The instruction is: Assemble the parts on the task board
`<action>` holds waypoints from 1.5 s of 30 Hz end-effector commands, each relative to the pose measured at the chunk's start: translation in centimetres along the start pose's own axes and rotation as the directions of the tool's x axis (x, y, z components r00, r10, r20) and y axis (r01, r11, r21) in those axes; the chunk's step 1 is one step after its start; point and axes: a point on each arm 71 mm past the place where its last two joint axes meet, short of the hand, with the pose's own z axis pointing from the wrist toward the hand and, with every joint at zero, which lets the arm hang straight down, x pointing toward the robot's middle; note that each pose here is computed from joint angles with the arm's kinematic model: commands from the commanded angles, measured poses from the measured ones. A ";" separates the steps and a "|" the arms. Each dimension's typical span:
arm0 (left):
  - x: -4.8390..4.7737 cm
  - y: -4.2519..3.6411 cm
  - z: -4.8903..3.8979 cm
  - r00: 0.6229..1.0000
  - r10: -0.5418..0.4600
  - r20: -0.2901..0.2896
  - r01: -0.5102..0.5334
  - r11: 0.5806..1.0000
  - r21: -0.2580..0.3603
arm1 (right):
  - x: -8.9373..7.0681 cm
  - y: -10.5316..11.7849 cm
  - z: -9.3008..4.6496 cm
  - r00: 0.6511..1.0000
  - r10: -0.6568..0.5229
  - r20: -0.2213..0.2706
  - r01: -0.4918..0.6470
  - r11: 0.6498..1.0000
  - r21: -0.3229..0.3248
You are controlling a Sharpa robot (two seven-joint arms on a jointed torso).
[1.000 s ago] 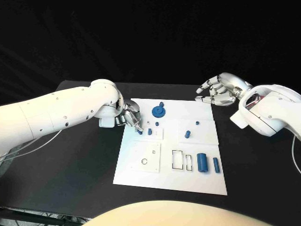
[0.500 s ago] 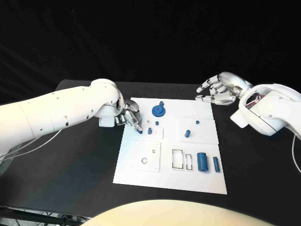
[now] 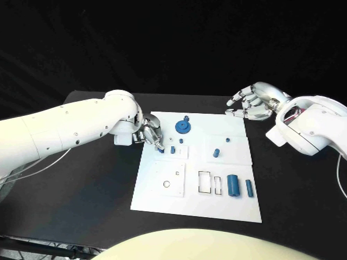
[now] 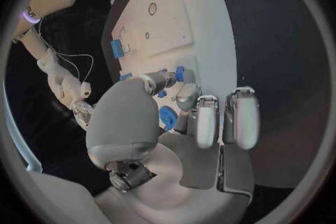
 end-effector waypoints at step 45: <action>0.52 -0.33 0.54 0.998 -0.058 0.023 0.059 0.998 -0.011 | 0.1 0.1 -0.2 1.000 -0.003 -0.007 0.003 1.000 -0.012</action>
